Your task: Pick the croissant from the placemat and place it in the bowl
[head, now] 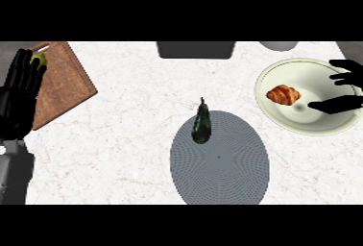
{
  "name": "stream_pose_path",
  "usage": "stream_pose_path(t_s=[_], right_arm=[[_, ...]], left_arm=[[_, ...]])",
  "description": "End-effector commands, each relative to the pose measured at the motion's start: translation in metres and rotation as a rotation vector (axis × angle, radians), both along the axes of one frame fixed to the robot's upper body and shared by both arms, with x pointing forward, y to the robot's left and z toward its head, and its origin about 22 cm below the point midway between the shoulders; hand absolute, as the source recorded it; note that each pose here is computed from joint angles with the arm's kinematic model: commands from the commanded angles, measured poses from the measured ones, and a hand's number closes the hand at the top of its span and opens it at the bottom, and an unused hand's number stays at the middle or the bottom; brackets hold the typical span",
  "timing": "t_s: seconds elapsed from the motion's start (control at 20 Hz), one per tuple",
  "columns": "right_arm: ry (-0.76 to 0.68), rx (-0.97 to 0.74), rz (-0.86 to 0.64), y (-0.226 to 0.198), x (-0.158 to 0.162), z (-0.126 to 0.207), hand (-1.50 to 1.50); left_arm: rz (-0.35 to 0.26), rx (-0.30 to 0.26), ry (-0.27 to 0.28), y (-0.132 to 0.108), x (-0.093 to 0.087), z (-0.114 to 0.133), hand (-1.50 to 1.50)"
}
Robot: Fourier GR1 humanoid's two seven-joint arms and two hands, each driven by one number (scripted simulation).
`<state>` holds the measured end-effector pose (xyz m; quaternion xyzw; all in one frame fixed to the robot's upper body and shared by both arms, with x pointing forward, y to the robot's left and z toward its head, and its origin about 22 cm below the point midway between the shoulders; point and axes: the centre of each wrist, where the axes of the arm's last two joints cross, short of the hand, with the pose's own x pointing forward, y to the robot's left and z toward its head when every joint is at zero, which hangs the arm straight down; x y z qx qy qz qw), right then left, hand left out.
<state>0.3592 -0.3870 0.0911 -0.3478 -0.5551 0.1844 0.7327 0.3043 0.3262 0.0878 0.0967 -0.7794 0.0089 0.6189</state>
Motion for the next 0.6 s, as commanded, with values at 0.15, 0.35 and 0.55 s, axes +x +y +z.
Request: stream_pose_path(t_s=[0.15,0.35,0.55], right_arm=[[-0.292,0.118,-0.138,-0.005,-0.003,-0.025,-1.50],[-0.423,0.139,-0.258,-0.063,-0.023,0.000,-1.50],[-0.457,0.183,-0.332,-0.107,-0.048,0.023,-1.50]], left_arm=[[0.008,0.012,0.013,0.007,-0.004,-0.007,0.00],[0.009,0.003,0.005,0.007,-0.011,0.003,0.00],[0.021,-0.001,0.028,0.000,-0.005,0.002,0.00]])
